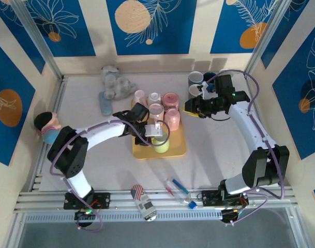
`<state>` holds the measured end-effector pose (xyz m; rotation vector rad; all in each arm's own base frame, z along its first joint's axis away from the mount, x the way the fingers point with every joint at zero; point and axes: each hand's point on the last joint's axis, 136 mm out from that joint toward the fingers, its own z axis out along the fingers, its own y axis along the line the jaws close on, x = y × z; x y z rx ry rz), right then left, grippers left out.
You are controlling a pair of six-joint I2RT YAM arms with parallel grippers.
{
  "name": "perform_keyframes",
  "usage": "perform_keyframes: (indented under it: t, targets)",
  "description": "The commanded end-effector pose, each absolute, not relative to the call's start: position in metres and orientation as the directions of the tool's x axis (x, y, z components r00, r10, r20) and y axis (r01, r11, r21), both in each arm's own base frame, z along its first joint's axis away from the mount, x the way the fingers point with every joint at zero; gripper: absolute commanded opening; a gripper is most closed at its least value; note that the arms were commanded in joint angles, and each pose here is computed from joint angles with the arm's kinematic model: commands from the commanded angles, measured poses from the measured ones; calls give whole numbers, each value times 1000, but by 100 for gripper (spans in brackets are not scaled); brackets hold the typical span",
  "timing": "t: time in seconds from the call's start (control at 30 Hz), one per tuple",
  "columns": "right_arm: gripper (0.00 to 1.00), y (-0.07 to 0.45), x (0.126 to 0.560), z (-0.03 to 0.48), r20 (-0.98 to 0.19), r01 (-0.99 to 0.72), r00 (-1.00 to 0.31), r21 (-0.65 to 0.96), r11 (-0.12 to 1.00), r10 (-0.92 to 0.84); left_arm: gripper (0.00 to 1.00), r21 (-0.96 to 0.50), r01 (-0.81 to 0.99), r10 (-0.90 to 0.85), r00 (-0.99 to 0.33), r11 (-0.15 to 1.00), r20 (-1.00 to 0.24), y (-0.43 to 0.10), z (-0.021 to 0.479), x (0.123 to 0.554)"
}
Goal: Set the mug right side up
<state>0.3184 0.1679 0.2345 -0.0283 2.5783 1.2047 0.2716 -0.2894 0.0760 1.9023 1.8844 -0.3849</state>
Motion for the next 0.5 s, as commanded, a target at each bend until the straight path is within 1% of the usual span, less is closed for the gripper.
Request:
perform_keyframes:
  t: [0.0, 0.2, 0.27, 0.37, 0.47]
  targets:
    - [41, 163, 313, 238, -270, -128, -955, 755, 643, 126, 37, 78, 996, 889, 69, -37, -453, -291, 72, 261]
    - [39, 156, 312, 236, -274, -117, -951, 745, 657, 141, 29, 70, 996, 892, 80, -55, -446, -296, 72, 259]
    - [37, 151, 314, 235, -286, -110, -946, 724, 681, 151, 23, 64, 996, 890, 78, -55, -449, -298, 73, 260]
    - [36, 147, 314, 235, -304, -113, -940, 709, 696, 156, 14, 60, 996, 890, 84, -64, -448, -300, 73, 260]
    - [36, 145, 313, 233, -299, -106, -941, 704, 702, 157, 2, 52, 997, 891, 81, -65, -447, -300, 74, 261]
